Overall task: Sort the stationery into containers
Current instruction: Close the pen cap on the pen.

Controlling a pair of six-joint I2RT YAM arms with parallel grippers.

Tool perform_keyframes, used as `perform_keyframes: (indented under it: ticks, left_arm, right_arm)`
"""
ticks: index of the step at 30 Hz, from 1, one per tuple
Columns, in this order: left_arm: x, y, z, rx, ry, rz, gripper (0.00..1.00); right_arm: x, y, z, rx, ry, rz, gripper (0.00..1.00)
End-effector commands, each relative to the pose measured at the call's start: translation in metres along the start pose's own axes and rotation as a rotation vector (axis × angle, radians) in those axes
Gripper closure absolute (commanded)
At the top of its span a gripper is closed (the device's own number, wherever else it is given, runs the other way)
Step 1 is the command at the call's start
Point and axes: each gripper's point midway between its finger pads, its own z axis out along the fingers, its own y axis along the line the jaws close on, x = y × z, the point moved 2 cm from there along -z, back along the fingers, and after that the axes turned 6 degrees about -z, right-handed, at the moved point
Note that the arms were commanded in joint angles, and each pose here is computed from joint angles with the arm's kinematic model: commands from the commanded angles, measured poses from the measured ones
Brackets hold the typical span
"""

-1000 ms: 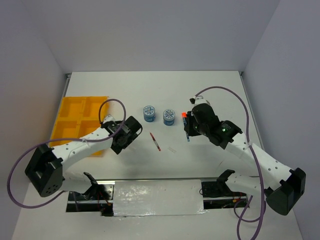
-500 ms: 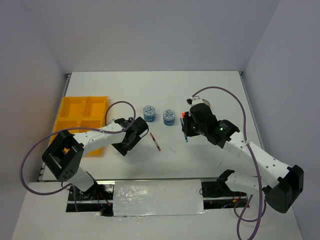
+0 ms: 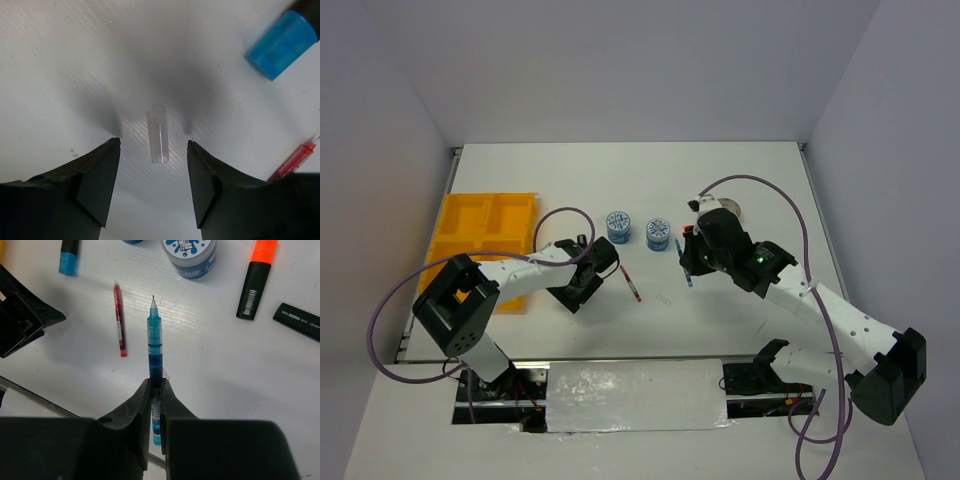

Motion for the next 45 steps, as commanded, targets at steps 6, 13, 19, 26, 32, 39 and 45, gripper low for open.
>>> perform_keyframes:
  ticks: [6, 13, 19, 26, 32, 39, 45]
  left_arm:
    - [0.004, 0.008, 0.011, -0.038, 0.008, -0.023, 0.35]
    - [0.003, 0.02, 0.016, -0.061, -0.004, -0.035, 0.42]
    - [0.004, 0.025, 0.022, -0.086, -0.01, -0.02, 0.6]
    - [0.003, 0.028, 0.023, -0.086, -0.014, 0.005, 1.0]
    - [-0.012, 0.023, -0.005, 0.008, -0.081, 0.028, 1.0]
    - [-0.038, 0.002, -0.068, 0.259, -0.18, 0.079, 1.0]
    - [-0.045, -0.028, -0.135, 0.628, -0.156, 0.136, 1.0]
  right_arm:
    - [-0.008, 0.008, 0.0, -0.025, -0.033, -0.032, 1.0]
    - [-0.005, 0.009, -0.001, -0.019, -0.026, -0.04, 1.0]
    - [-0.008, 0.012, -0.003, -0.02, -0.031, -0.045, 1.0]
    - [-0.003, 0.016, 0.001, -0.041, -0.024, -0.05, 1.0]
    - [0.015, 0.028, 0.014, -0.14, -0.018, -0.044, 1.0]
    - [0.032, 0.065, 0.017, -0.347, -0.032, -0.032, 1.0]
    - [0.035, 0.127, 0.004, -0.553, -0.11, -0.055, 1.0]
